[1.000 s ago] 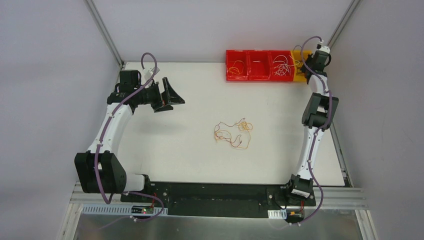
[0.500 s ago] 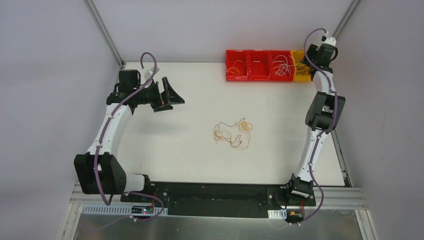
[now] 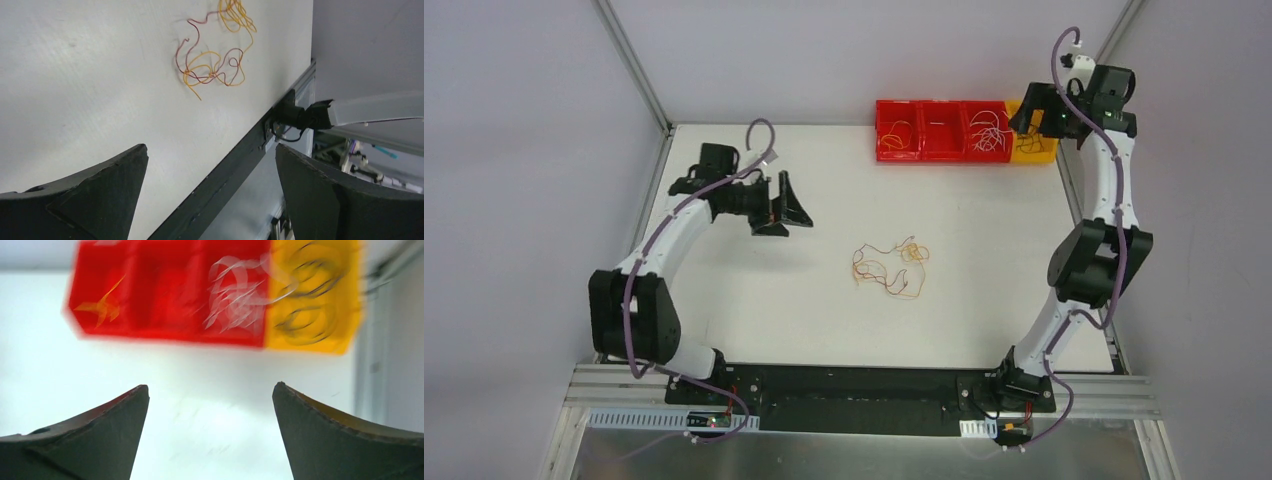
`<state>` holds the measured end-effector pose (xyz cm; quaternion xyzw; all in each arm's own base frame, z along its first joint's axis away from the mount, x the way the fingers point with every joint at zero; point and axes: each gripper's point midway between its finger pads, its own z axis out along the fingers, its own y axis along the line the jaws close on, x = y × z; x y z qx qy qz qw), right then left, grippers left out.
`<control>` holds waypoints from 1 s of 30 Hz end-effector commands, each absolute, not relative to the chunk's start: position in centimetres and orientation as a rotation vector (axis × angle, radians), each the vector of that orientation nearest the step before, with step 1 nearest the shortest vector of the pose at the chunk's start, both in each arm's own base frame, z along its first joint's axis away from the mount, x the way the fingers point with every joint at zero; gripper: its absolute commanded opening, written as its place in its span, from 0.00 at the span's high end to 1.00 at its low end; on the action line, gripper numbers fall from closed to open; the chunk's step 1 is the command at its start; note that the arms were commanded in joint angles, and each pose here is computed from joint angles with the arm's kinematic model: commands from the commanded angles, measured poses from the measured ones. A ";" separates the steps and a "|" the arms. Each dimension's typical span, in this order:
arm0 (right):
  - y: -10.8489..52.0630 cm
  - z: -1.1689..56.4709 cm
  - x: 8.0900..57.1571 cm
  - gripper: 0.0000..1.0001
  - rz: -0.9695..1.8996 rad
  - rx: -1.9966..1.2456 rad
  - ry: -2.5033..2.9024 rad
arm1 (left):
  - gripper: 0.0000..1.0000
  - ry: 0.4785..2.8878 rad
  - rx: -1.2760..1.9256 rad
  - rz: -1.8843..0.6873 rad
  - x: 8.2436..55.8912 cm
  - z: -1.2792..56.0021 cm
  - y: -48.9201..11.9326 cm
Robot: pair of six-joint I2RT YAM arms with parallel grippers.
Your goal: Untangle the cables
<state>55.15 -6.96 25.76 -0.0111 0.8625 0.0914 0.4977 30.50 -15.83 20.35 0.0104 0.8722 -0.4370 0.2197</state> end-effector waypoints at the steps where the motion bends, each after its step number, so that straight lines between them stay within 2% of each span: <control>1: 4.8 24.7 42.1 0.04 0.703 -0.222 2.386 | 0.05 2.500 0.278 -1.277 29.8 18.2 -20.7; 4: 8.9 21.0 36.8 0.09 0.817 -0.248 2.574 | 0.19 2.556 0.351 -1.359 30.5 16.7 -24.0; 9: 13.3 12.7 30.8 0.15 0.873 -0.276 2.855 | 0.30 2.670 0.451 -1.376 31.0 12.5 -28.5; 15: 15.9 8.0 29.7 0.19 0.845 -0.152 2.988 | 0.44 2.758 0.524 -1.267 31.6 8.0 -30.9; 21: 17.9 5.5 29.0 0.27 0.819 -0.163 3.056 | 0.55 2.836 0.490 -1.176 32.1 4.9 -31.2; 23: 18.2 4.7 28.4 0.31 0.804 -0.151 3.084 | 0.62 2.839 0.488 -1.181 32.1 4.8 -31.3; 26: 18.1 3.1 26.9 0.43 0.768 -0.157 3.149 | 0.72 2.834 0.489 -1.174 32.0 5.0 -31.0; 29: 16.8 2.4 27.0 0.58 0.666 -0.167 3.170 | 0.75 2.826 0.470 -1.138 32.4 5.0 -30.2; 30: 16.5 2.4 27.2 0.61 0.642 -0.166 3.165 | 0.71 2.830 0.459 -1.116 32.6 4.9 -29.8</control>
